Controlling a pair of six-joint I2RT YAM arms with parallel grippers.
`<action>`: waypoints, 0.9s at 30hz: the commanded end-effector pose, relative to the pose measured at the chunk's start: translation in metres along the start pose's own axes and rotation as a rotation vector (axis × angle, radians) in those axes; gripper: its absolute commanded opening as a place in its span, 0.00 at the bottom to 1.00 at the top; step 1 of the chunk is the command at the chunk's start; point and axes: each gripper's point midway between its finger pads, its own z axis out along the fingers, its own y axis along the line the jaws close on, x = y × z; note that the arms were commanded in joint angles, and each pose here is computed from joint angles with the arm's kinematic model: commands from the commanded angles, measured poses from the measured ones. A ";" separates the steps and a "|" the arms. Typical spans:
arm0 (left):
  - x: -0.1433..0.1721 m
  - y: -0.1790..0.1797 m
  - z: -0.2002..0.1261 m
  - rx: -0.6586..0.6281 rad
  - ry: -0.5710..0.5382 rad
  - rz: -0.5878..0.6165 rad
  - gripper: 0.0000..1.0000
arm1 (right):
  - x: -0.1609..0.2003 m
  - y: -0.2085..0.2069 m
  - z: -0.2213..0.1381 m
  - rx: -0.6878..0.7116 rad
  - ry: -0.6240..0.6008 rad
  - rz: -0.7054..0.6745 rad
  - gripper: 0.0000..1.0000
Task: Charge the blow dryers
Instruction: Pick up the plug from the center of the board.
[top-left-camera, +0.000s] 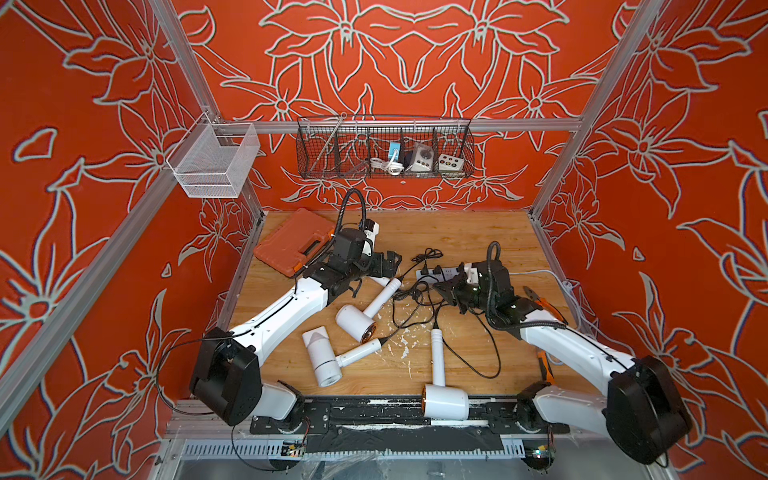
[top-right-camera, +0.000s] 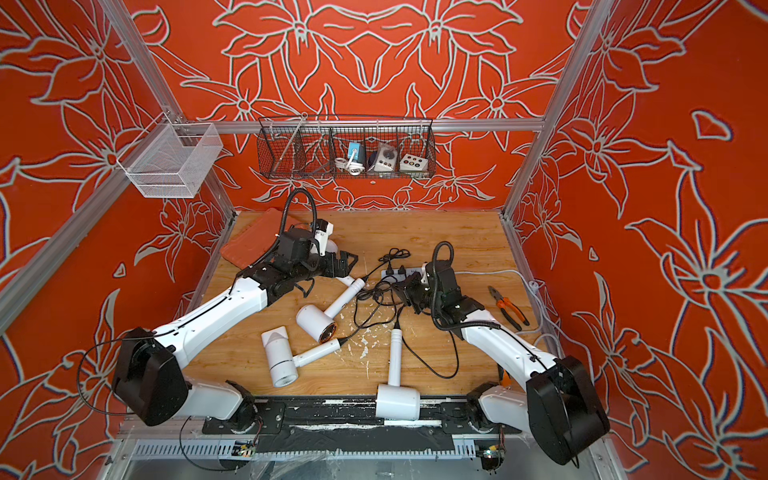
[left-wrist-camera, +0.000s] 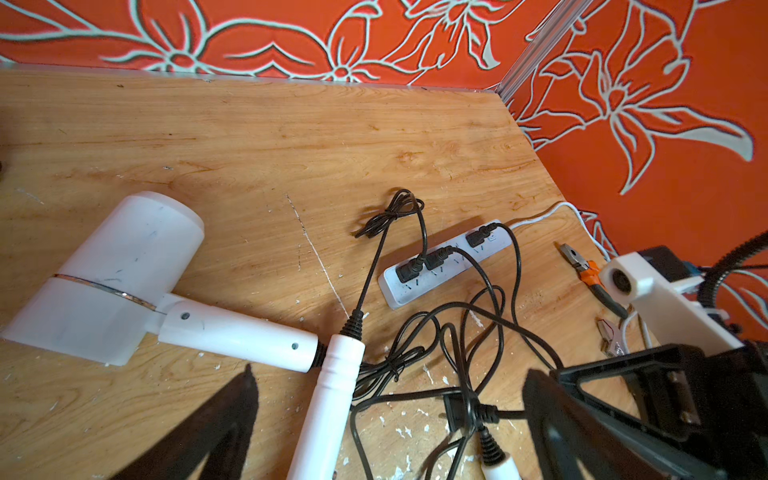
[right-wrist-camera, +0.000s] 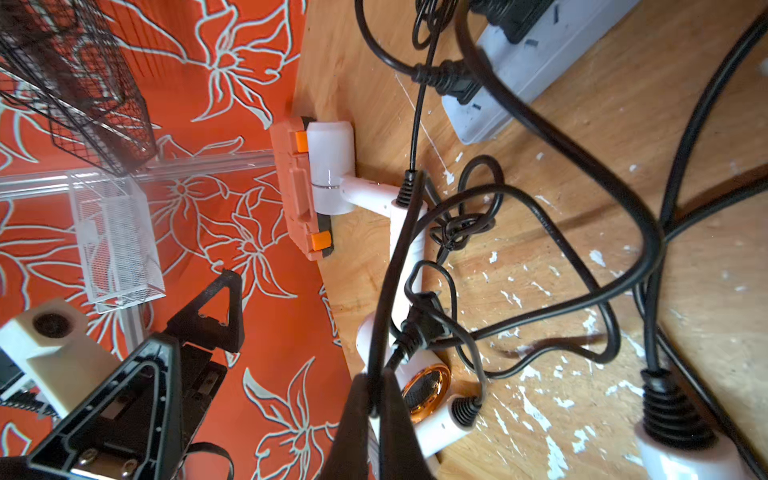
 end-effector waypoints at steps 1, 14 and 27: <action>-0.011 -0.002 -0.006 0.005 -0.025 0.016 0.98 | 0.003 0.018 -0.012 0.056 0.053 -0.189 0.00; -0.008 -0.014 -0.004 0.078 -0.010 0.013 0.98 | 0.050 0.061 -0.013 -0.049 0.479 -0.606 0.00; -0.006 -0.016 -0.003 0.092 0.001 0.003 0.98 | 0.040 0.041 -0.036 0.192 0.512 -0.811 0.00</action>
